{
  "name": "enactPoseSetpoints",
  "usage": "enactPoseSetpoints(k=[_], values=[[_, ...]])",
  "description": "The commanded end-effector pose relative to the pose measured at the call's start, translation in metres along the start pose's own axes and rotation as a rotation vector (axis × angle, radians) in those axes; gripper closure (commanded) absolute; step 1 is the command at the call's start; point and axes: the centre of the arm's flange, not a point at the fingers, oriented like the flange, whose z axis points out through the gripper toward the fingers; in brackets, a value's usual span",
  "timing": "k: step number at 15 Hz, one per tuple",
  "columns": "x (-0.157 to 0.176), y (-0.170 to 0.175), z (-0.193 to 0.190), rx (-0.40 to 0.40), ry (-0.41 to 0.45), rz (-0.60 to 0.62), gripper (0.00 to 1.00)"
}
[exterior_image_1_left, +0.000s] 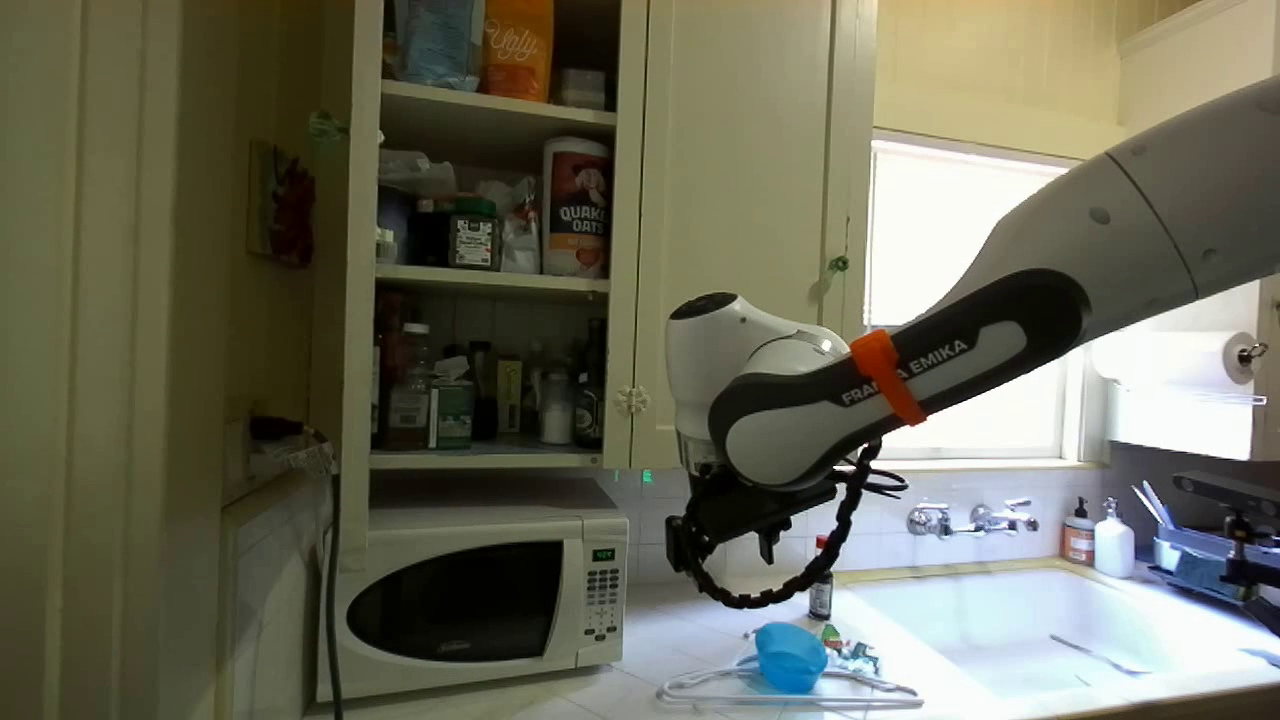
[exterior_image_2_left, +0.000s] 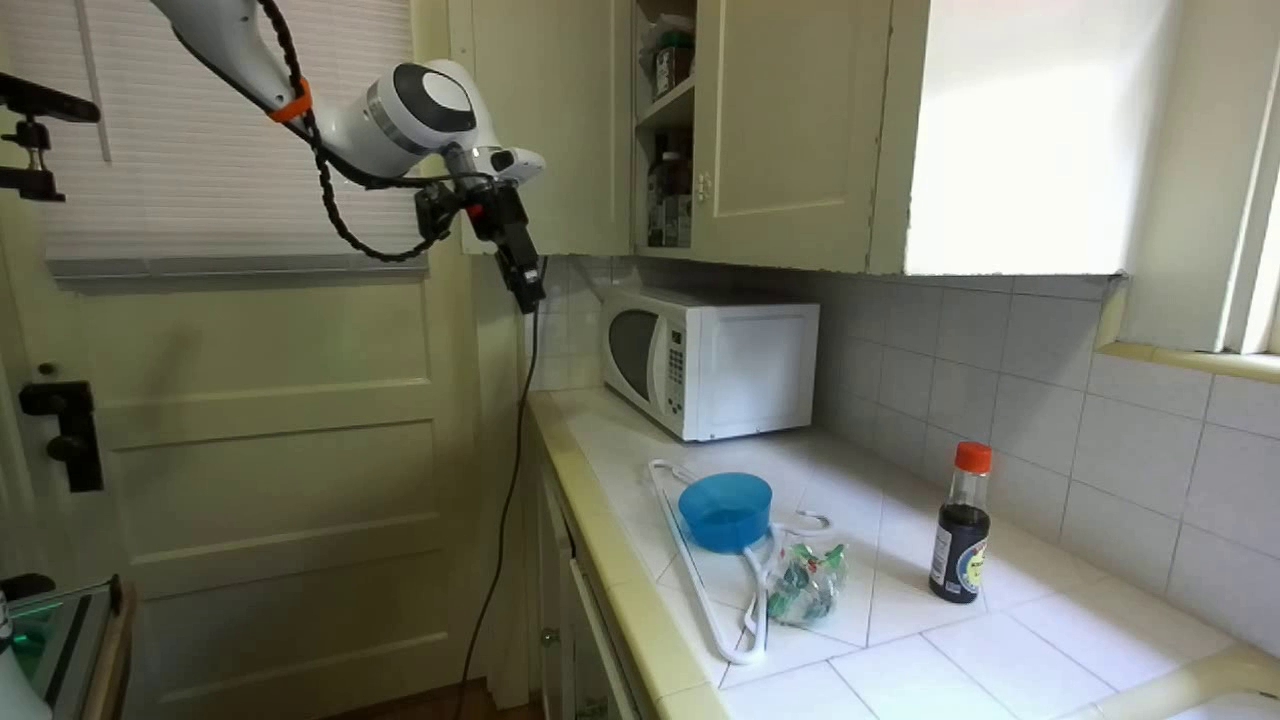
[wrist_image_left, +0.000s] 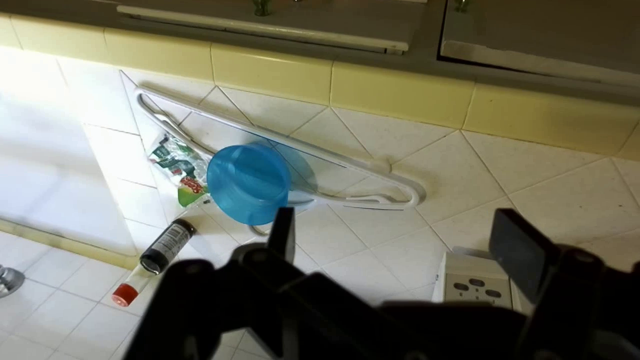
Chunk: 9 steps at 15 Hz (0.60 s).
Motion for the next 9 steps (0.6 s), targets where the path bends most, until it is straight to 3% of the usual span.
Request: enactPoseSetpoints(k=[1,5,9], values=[[0.023,-0.025,0.006,-0.003,0.094,0.068,0.00],[0.053,-0.059,0.021,-0.009,0.210,0.118,0.00],[0.088,-0.096,0.039,-0.033,0.260,0.059,0.00]])
